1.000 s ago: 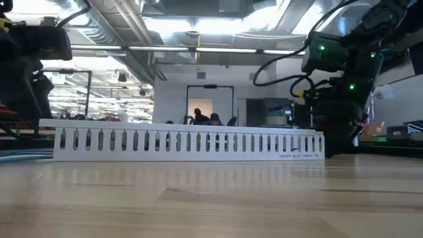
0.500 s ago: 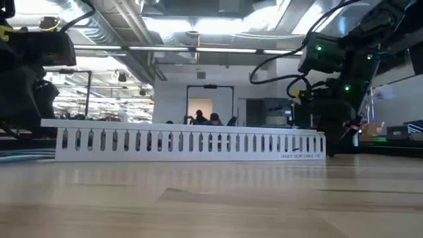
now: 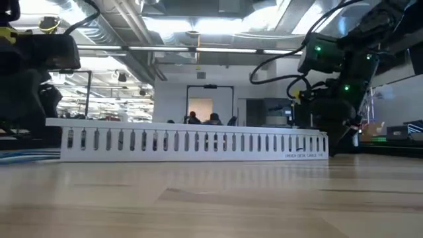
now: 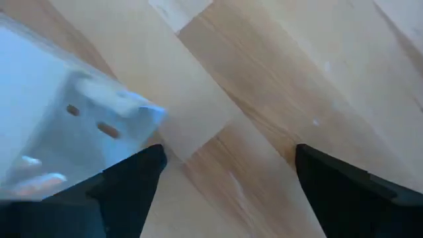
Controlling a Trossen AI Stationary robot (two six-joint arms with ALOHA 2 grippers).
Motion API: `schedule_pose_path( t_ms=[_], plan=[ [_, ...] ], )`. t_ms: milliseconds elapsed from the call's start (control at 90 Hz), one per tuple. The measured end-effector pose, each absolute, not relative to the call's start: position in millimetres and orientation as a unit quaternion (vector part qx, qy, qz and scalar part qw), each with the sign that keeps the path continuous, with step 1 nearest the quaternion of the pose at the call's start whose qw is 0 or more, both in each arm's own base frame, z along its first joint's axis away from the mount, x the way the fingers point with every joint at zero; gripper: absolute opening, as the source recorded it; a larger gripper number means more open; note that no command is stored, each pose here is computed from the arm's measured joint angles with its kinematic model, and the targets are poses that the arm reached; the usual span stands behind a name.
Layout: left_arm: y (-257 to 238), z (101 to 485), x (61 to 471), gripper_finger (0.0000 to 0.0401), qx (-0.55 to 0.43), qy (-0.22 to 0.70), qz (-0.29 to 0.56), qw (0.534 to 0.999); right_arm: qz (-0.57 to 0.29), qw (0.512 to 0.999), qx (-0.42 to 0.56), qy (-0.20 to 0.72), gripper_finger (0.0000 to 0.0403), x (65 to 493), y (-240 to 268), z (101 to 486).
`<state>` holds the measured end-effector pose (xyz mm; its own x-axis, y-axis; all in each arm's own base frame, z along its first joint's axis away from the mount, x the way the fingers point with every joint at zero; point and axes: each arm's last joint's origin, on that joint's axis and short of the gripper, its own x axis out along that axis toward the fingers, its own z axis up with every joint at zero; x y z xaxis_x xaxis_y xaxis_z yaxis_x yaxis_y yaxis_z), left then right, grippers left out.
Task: Ziptie cables
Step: Close the white cable duct
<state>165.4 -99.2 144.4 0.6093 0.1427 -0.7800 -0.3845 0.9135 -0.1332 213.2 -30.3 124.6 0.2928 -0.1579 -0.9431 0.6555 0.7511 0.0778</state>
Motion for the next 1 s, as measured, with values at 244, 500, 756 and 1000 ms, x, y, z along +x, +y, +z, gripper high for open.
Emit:
schedule_pose_path(
  t_ms=[244, 500, 756, 1000],
  plan=[
    [-89, 145, 175, 0.0237, -0.129, 0.414, 0.140, 0.890, -0.272, 0.771, 0.248, 0.520, 0.0330, 217, -31, 127],
    [-87, 151, 178, 0.0237, -0.143, 0.438, 0.128, 0.878, -0.277, 0.758, 0.231, 0.543, 0.0330, 216, -31, 132],
    [-95, 179, 170, 0.0237, -0.141, 0.460, 0.116, 0.869, -0.254, 0.761, 0.208, 0.560, 0.0330, 216, -30, 132],
    [-96, 210, 168, 0.0237, -0.186, 0.426, 0.095, 0.880, -0.196, 0.784, 0.220, 0.546, 0.0330, 223, -25, 134]
  ],
)
